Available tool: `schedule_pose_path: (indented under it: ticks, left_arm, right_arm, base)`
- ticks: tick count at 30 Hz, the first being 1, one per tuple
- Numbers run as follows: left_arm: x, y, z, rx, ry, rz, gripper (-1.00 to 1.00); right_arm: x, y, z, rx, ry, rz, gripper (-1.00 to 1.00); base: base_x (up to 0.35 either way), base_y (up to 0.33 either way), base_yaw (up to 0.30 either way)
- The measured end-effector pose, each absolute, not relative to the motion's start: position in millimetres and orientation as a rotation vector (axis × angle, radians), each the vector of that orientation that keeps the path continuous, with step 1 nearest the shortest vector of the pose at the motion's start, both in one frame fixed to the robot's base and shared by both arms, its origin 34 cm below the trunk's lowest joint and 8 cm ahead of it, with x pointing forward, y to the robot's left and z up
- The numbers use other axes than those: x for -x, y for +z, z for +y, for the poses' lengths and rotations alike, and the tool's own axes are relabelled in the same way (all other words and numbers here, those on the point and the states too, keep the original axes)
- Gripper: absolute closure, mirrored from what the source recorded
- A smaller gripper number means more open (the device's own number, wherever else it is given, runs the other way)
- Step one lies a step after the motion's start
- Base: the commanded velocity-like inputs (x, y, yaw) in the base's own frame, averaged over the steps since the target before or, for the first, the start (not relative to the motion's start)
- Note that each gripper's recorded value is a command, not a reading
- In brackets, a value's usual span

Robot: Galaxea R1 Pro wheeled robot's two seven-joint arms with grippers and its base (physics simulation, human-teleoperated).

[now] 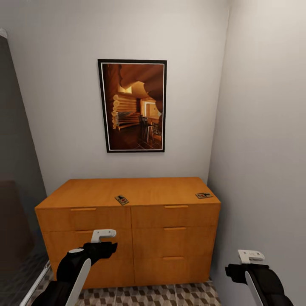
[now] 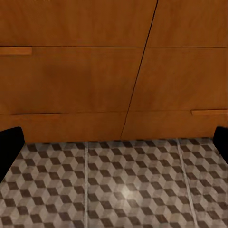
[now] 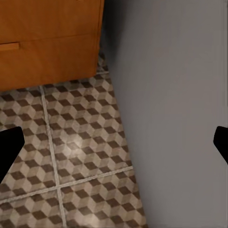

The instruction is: Take the four mousetraps from the cabinet in the bathroom and place them on the bathroom floor. Make sure all four end up on the same floor surface, and ensure that at least two of them are either under or directly next to the same bathroom sink.

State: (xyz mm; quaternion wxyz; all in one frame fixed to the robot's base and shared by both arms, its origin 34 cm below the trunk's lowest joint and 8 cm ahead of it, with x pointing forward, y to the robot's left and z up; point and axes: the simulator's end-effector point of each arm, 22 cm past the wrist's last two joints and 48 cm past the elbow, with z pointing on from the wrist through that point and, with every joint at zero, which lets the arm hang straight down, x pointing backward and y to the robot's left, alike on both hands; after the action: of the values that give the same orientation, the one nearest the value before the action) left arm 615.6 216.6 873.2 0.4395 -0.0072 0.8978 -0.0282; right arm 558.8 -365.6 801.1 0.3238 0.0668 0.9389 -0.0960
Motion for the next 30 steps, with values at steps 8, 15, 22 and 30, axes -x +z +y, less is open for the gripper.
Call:
schedule_pose_path:
  ticks: [8,15,22,30]
  left_arm:
    - [-626.7,889.0,219.1,0.031,-0.058,2.158,-1.00]
    - [-648.0,923.8,221.1,0.036,-0.044,2.054,-1.00]
    - [-699.9,1035.6,204.8,0.033,-0.085,1.853,-1.00]
    - [-730.0,1173.9,170.1,0.020,-0.135,1.641,-1.00]
  right_arm:
    - [-565.4,822.0,-372.8,-0.164,-0.276,2.414,-1.00]
    - [-591.6,863.2,-373.5,-0.170,-0.275,2.355,-1.00]
    - [-632.8,924.0,-376.4,-0.192,-0.277,2.234,-1.00]
    - [-665.2,985.8,-379.2,-0.215,-0.283,2.119,-1.00]
  base:
    - [-0.008,0.000,0.000]
    - [-0.001,0.000,0.000]
    - [0.000,0.000,0.000]
    - [0.000,0.000,0.000]
